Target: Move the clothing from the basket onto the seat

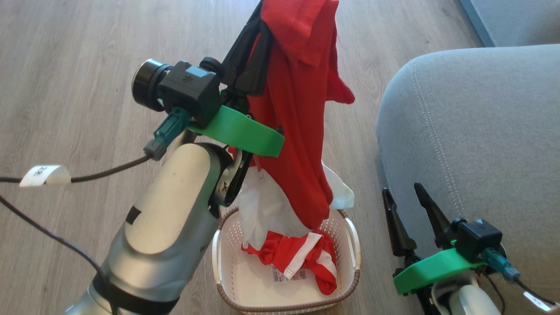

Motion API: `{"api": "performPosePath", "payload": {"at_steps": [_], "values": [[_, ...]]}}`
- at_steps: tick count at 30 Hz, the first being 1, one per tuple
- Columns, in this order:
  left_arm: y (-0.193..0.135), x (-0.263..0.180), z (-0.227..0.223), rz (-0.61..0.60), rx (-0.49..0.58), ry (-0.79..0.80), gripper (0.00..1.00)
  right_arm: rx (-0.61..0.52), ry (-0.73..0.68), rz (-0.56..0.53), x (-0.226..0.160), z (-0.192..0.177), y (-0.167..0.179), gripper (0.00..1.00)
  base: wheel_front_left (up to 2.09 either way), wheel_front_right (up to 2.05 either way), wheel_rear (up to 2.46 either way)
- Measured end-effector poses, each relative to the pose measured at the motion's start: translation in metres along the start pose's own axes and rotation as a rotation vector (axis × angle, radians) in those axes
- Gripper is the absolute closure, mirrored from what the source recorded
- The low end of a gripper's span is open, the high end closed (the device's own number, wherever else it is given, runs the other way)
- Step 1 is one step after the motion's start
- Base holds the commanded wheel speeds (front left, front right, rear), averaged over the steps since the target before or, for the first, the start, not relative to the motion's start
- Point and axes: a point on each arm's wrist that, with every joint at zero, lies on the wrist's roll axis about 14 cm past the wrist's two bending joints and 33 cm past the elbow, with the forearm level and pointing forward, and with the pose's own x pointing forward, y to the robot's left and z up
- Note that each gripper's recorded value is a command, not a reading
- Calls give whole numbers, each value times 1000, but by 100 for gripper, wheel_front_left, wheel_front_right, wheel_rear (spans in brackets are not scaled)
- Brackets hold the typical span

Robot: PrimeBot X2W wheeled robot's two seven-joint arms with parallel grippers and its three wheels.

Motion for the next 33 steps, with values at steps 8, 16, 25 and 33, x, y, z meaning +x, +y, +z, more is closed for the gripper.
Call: {"api": "performPosePath", "payload": {"at_steps": [8, 16, 25, 33], "values": [[-2, 1, -3, -4, -4, 6, 100, -28, -42, 52, 2, 14, 16, 0, 0, 0, 0], [-6, 1, -4, -14, -15, 11, 100, -122, -81, 187, 2, 24, 58, 0, 0, 0, 0], [-11, -3, -14, -28, -31, 41, 100, -226, -45, 306, 5, 9, 90, 0, 0, 0, 0], [-15, -8, -21, -38, -37, 68, 100, -205, -77, 336, 28, 20, 96, 0, 0, 0, 0]]}}
